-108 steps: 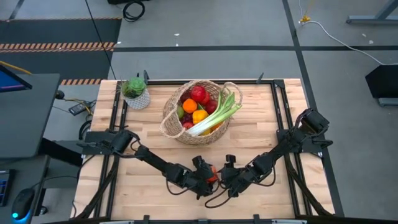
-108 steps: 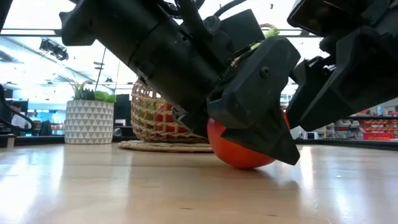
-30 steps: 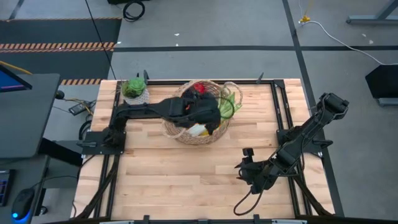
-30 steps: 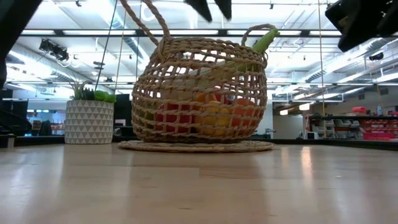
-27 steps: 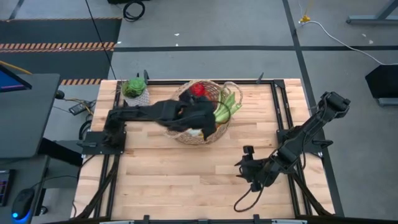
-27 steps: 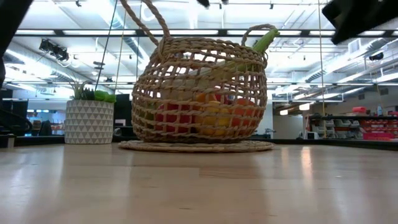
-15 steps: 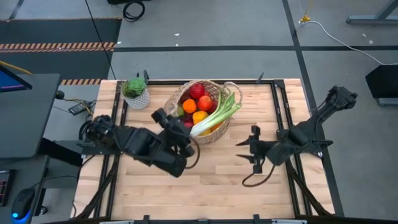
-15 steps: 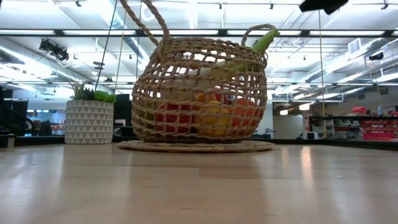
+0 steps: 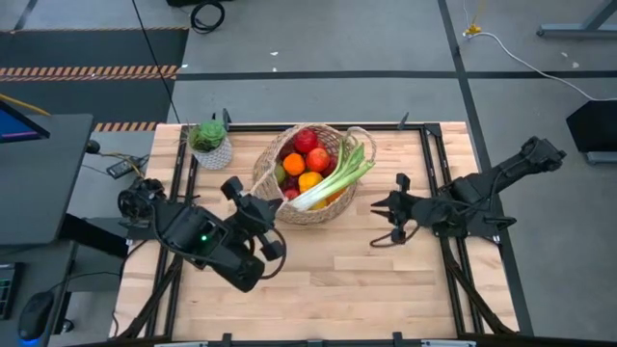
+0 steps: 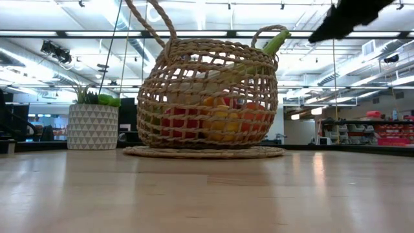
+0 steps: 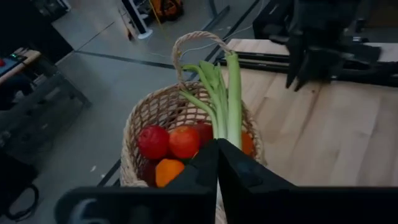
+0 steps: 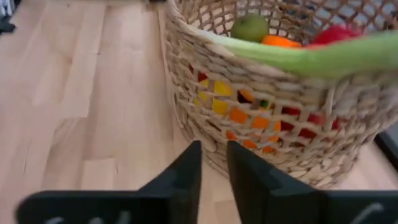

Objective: Build produce basket
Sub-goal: Return to Home Position

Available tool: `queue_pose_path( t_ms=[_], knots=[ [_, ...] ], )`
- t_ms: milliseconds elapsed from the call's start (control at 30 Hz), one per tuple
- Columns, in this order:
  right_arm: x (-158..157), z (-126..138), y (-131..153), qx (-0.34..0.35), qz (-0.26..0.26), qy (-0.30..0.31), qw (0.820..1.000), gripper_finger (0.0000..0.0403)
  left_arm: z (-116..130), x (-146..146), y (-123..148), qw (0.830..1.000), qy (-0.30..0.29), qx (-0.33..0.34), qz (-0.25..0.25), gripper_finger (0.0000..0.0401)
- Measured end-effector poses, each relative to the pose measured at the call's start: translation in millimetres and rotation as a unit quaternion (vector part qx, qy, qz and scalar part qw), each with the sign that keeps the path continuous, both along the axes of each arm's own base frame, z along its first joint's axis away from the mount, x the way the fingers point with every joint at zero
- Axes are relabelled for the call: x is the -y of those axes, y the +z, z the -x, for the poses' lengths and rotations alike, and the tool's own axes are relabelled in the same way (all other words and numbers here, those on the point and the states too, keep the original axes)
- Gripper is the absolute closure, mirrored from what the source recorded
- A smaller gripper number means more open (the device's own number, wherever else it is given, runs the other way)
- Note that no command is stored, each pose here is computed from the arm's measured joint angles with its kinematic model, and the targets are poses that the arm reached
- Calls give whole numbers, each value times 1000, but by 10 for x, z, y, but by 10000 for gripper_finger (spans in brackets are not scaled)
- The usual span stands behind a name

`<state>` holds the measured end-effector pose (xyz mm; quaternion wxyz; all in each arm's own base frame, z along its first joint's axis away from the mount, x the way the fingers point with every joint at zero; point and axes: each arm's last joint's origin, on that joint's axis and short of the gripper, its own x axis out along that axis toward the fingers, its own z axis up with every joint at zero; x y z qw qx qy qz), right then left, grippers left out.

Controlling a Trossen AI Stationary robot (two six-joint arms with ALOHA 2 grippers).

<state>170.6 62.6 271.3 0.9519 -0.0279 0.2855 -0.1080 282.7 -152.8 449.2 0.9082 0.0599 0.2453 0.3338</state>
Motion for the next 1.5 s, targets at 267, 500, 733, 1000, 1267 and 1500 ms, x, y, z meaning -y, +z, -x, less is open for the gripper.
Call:
queue_pose_path(
  t_ms=[267,500,733,1000,1267,1500],
  knots=[
    [213,195,-189,57,-61,26,996,393,-30,165,-97,1000,-3,11,19,397],
    [347,383,-220,102,-80,53,990,396,-138,353,-289,1000,-12,-9,18,397],
    [408,510,-329,150,-95,104,979,392,-342,513,-588,999,-10,-42,17,397],
    [416,497,-716,209,-102,166,958,396,-458,646,-737,998,-25,-51,30,397],
    [489,500,-1112,243,-87,155,954,394,-470,750,-733,990,-96,-96,28,397],
    [547,495,-1047,276,-67,191,940,394,-529,738,-725,989,-102,-86,57,394]
  ],
)
